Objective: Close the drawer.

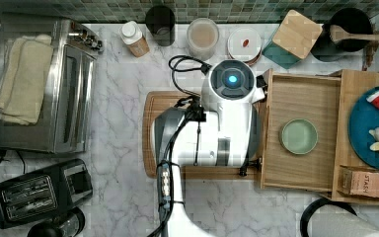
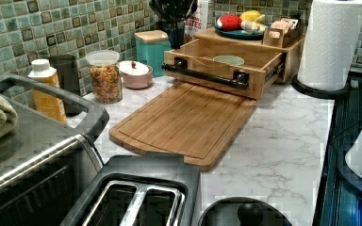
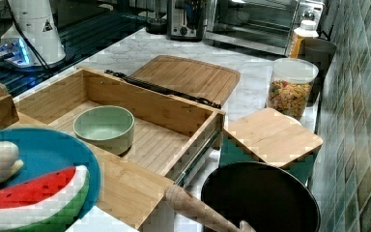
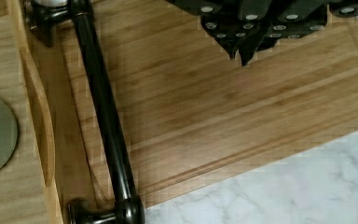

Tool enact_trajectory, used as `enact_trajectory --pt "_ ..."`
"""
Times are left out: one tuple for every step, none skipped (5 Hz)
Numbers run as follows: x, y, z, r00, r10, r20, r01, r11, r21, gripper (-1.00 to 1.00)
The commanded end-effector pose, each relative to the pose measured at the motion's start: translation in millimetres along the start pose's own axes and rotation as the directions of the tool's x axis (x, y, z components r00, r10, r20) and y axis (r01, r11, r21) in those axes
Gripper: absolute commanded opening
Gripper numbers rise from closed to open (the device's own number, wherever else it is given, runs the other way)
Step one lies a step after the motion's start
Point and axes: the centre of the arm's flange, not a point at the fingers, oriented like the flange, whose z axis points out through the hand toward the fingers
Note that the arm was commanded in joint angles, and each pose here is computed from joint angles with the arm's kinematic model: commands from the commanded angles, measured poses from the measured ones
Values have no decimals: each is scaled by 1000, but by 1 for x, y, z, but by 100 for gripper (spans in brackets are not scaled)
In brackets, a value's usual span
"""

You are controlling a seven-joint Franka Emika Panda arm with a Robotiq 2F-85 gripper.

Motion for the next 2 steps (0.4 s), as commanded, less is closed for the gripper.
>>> enact_trajectory --pt "4 -79 14 978 -172 -118 159 981 -115 -100" --pt "17 -73 31 975 -156 -160 138 984 -116 -100"
